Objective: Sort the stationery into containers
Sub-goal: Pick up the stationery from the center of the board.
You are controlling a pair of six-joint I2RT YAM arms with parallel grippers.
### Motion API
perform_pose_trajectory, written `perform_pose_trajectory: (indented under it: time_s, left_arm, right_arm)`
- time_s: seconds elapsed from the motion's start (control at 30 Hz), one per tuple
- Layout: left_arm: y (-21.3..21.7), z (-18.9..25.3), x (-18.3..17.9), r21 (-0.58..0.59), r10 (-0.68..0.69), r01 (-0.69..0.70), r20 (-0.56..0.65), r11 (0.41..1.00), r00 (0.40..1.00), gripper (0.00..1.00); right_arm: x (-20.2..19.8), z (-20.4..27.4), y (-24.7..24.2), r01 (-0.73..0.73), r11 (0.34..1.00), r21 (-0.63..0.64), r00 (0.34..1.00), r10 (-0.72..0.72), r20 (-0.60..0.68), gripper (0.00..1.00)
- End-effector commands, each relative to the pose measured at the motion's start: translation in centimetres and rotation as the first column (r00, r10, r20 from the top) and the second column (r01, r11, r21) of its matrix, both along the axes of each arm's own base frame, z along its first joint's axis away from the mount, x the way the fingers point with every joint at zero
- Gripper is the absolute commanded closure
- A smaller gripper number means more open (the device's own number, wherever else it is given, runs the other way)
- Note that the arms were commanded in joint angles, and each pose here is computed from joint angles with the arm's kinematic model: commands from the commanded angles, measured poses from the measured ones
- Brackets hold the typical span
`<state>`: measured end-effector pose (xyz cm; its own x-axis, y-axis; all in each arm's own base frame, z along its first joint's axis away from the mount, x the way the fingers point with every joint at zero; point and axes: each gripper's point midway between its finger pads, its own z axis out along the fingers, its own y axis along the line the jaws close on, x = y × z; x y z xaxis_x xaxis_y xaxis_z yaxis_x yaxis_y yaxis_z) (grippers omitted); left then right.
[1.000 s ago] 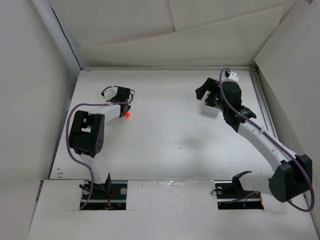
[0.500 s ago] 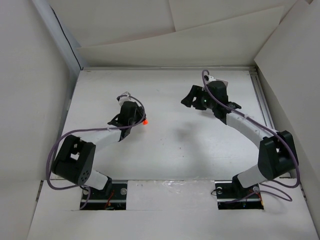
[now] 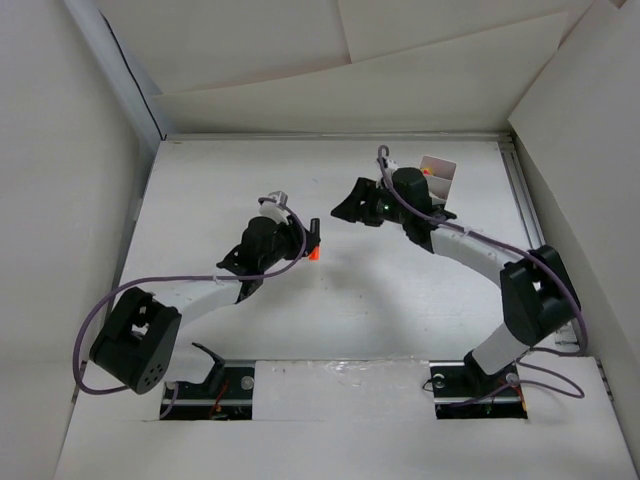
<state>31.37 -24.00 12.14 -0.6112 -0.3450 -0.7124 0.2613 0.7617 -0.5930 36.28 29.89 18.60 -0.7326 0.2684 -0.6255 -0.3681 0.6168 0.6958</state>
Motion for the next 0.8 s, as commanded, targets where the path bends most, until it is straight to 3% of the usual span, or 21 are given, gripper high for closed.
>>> perform_pose_trajectory:
  time_s: [0.0, 0.07, 0.43, 0.57, 0.6, 0.77]
  left_arm:
    - [-1.4, 3.3, -1.0, -0.074, -0.106, 0.116, 0.129, 0.990, 0.986, 1.00]
    - [-1.6, 3.9, -1.1, -0.079, -0.120, 0.133, 0.152, 0.988, 0.981, 1.00]
    - [-2.8, 3.3, -2.6, -0.109, -0.220, 0.239, 0.166, 0.965, 0.961, 1.00]
    - [-2.8, 4.0, -2.9, -0.116, -0.227, 0.250, 0.183, 0.961, 0.957, 1.00]
    - [-2.8, 4.0, -2.9, -0.116, -0.227, 0.250, 0.183, 0.961, 0.957, 1.00]
    - [-2.7, 3.6, -3.0, -0.106, -0.230, 0.251, 0.180, 0.962, 0.956, 1.00]
  right_arm:
    - [0.0, 1.1, 2.4, -0.060, 0.996, 0.064, 0.998, 0.058, 0.030, 0.28]
    - [-0.2, 0.8, 3.1, -0.070, 0.994, 0.088, 0.997, 0.069, 0.019, 0.23]
    - [-0.9, -1.4, 5.5, -0.119, 0.988, 0.099, 0.992, 0.123, -0.034, 0.26]
    - [-0.7, -1.4, 5.7, -0.113, 0.987, 0.115, 0.992, 0.118, -0.036, 0.48]
    - [-0.7, -1.4, 5.7, -0.113, 0.987, 0.115, 0.992, 0.118, -0.036, 0.58]
    - [-0.4, -1.4, 5.6, -0.090, 0.989, 0.114, 0.995, 0.095, -0.040, 0.89]
